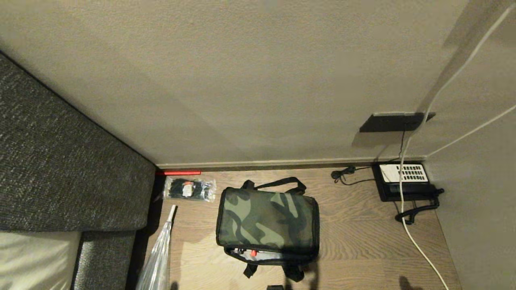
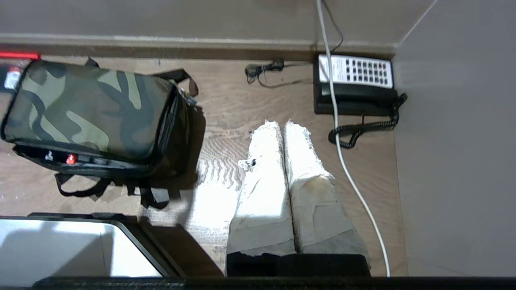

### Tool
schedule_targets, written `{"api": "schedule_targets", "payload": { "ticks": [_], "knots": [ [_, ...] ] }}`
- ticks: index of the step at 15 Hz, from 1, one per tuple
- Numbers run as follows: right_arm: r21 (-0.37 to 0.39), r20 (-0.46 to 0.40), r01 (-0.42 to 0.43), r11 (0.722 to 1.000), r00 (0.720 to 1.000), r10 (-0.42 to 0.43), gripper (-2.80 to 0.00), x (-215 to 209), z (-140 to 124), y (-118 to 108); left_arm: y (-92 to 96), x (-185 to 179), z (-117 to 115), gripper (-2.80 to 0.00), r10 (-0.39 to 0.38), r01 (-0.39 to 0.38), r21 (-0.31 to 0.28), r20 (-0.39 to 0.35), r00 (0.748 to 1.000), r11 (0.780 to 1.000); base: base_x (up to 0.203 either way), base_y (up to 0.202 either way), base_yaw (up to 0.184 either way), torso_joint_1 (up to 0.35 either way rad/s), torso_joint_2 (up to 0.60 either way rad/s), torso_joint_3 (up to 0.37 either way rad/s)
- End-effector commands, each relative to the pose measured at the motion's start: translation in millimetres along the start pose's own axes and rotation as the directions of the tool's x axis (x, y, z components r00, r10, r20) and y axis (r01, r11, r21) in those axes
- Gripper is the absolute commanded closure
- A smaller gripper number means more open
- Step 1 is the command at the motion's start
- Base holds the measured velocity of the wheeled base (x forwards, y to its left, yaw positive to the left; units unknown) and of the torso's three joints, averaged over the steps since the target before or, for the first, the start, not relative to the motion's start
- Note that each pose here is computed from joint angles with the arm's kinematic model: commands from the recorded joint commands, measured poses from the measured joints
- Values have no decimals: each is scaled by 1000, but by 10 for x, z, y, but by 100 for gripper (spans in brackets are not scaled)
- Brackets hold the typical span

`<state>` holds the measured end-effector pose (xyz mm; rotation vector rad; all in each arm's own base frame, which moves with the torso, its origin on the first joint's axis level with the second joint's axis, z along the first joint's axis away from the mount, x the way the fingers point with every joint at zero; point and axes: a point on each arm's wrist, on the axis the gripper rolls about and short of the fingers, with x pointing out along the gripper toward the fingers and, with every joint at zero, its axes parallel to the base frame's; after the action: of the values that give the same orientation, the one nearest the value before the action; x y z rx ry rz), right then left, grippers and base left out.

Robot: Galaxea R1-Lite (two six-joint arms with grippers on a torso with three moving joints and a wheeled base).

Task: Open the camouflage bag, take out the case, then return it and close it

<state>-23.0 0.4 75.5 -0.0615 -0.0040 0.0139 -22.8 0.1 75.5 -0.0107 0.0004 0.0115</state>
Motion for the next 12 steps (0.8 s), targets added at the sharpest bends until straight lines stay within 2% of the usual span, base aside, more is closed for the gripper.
{"api": "schedule_targets", "payload": {
  "ticks": [1,12],
  "knots": [
    [-1,3,-1,1000,1000,1,0,-1,0,0,0,1,-10,0,1,-1,-1,-2,1000,1000,0,0,0,2,3,195],
    [-1,2,0,1000,1000,0,0,-1,0,0,0,1,-9,0,1,-1,-4,-1,1000,1000,0,0,0,2,2,204]
  ]
}}
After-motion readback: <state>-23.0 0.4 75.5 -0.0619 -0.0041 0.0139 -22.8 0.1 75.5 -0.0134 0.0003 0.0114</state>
